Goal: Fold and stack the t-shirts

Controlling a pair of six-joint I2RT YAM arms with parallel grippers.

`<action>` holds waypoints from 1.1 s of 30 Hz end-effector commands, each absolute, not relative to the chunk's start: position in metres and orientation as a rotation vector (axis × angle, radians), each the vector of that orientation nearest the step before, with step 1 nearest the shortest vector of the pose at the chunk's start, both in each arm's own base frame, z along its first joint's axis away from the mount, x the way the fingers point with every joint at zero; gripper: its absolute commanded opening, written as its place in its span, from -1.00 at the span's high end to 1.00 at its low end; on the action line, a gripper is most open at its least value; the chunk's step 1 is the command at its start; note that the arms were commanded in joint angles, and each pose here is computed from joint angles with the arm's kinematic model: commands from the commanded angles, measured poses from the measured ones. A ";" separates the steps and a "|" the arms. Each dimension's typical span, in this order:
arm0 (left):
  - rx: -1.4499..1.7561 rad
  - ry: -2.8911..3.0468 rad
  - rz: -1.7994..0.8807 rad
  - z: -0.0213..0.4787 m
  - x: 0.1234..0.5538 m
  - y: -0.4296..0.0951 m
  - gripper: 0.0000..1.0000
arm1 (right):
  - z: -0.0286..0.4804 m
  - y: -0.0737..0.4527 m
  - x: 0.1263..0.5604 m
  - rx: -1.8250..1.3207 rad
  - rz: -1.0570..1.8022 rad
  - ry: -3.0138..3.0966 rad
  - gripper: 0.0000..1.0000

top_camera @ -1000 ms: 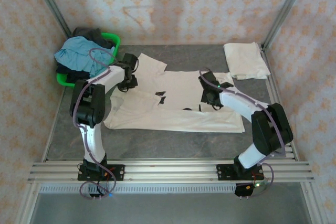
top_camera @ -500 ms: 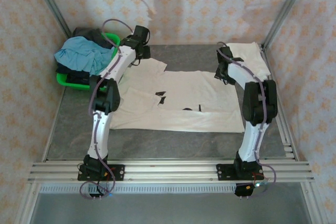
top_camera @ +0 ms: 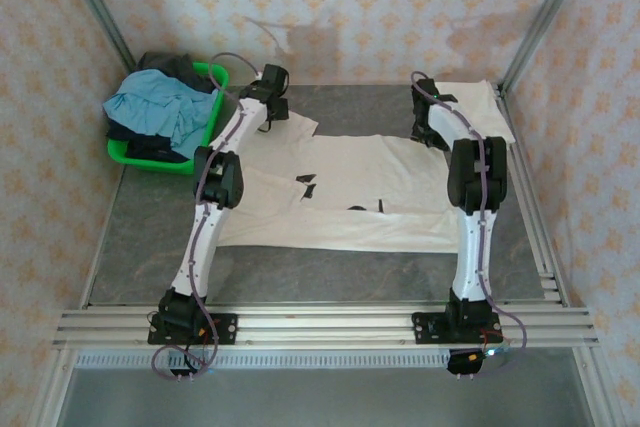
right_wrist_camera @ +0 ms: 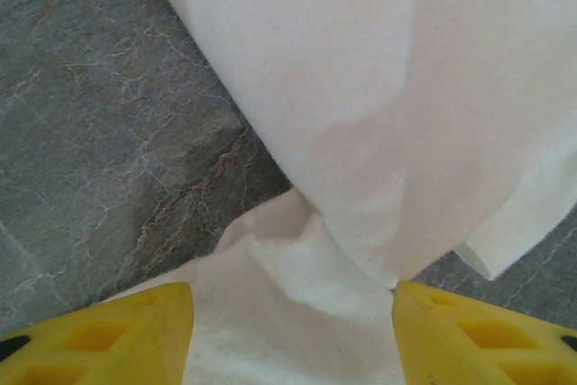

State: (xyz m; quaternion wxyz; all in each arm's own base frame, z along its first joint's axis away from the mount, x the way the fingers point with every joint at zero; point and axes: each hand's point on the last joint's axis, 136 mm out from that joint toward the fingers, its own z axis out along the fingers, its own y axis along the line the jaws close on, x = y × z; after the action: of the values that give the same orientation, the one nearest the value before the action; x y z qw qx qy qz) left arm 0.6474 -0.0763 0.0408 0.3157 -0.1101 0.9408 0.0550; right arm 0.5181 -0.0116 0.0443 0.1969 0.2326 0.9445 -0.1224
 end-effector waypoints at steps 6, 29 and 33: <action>-0.446 2.403 0.108 0.046 0.662 -0.052 -0.28 | 0.035 -0.014 0.520 0.657 -0.369 2.683 -0.17; -0.272 2.414 -0.294 0.146 0.640 -0.078 1.00 | 0.082 0.008 0.515 0.634 -0.136 2.639 1.00; -0.253 2.386 -0.314 0.178 0.621 -0.079 1.00 | 0.097 0.010 0.503 0.634 -0.094 2.611 1.00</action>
State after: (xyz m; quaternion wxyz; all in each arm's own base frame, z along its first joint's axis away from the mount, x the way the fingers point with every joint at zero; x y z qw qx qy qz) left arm 0.6300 -0.0755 0.1089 0.3041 -0.1205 0.9396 -0.1011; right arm 0.5062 0.0113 0.0647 0.1929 0.2290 0.9529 -0.0483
